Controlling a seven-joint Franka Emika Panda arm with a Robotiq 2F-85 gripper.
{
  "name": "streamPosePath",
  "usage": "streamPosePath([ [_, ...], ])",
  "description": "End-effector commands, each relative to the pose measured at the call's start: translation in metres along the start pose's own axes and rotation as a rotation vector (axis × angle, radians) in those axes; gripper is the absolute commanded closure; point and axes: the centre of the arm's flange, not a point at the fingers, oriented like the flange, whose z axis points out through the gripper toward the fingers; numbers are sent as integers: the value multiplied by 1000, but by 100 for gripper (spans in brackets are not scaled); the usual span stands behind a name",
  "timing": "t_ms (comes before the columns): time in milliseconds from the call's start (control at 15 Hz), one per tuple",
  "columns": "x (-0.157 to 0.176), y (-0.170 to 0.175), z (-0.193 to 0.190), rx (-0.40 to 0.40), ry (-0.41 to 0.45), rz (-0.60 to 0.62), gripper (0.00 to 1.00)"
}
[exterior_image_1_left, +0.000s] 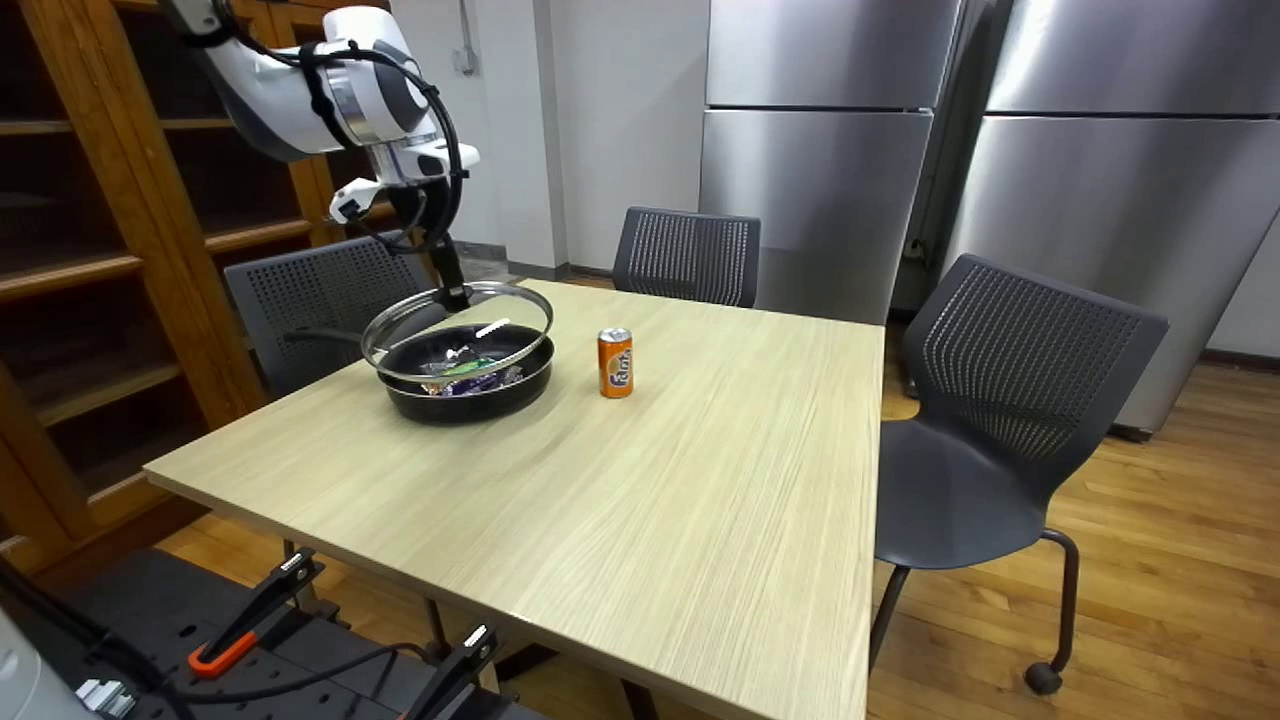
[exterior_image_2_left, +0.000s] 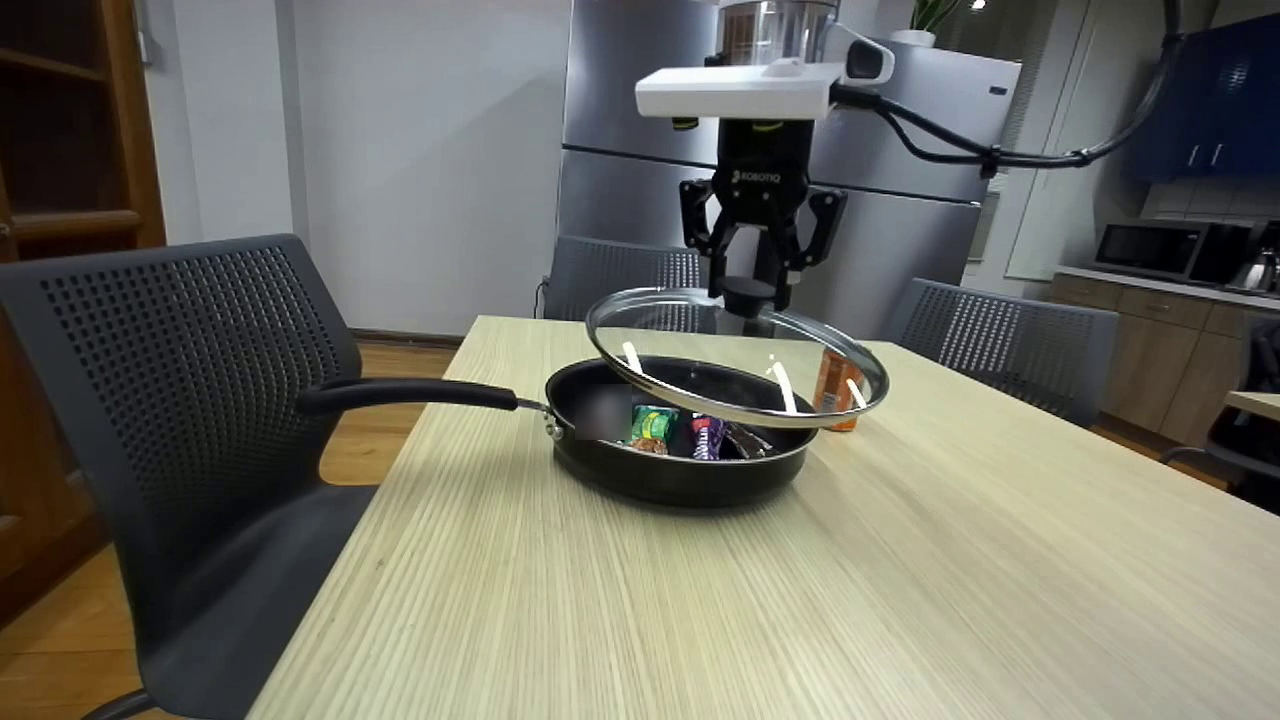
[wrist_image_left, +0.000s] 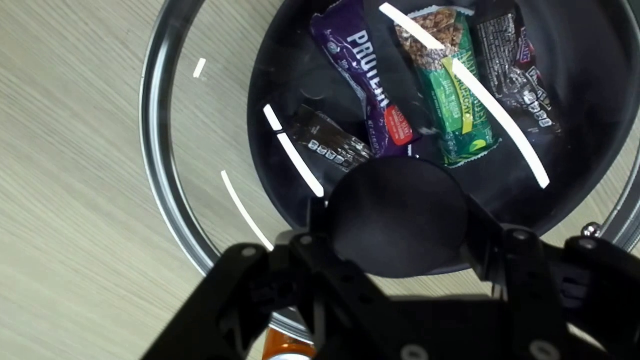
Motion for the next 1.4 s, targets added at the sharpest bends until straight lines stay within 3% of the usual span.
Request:
streamPosePath([
  [0,15,-35,-2,-28,17,26,61],
  [667,27,-72,24,-63,5,15,61],
  [1333,18,-84,44,-102,-15,0,61],
])
